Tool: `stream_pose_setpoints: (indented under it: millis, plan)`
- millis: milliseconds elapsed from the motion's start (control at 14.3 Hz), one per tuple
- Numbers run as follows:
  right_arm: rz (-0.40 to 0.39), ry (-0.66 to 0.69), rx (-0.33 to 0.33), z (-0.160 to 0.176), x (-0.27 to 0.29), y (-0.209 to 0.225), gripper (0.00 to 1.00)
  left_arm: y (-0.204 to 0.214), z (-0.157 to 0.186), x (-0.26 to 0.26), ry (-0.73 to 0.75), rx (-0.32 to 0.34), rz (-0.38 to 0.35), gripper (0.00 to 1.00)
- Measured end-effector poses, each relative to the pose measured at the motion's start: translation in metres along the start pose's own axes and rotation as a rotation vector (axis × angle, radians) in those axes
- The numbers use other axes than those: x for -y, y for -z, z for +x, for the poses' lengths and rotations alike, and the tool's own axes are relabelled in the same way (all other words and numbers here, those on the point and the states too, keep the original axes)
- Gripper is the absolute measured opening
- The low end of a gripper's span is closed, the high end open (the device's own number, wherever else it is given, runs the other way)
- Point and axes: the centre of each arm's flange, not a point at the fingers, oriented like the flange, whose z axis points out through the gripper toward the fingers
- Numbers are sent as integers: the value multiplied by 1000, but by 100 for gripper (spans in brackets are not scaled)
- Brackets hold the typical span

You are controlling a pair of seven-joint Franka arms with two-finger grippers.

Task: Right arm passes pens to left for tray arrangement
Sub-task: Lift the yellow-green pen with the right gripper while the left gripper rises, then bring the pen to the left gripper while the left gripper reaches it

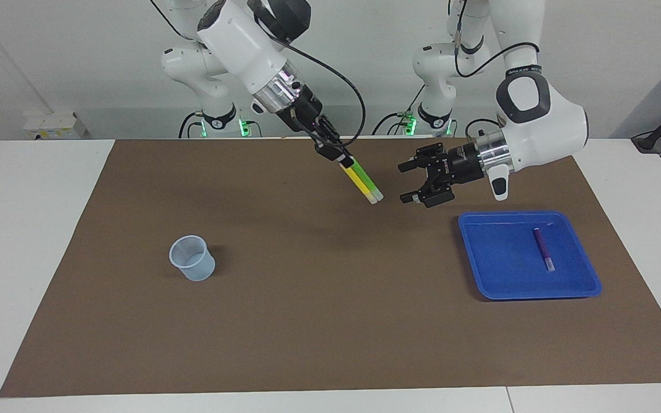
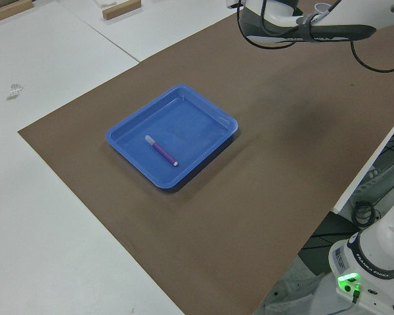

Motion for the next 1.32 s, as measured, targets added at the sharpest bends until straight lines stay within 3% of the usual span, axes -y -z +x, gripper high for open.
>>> stream_pose_setpoints:
  millis: [418,767,1046,1325]
  plan:
    - [14,-47,3,0,3,1,19,10,-19,3,-11,13,-56,97]
    - [42,-71,21,-17,-2,-3,19,-28,-33,6,-10,1,-123,97]
    - [49,-67,27,-22,-4,-6,19,-24,-42,10,-7,7,-156,97]
    - [44,-51,36,-33,-9,-12,19,-23,-46,23,-9,-40,-234,93]
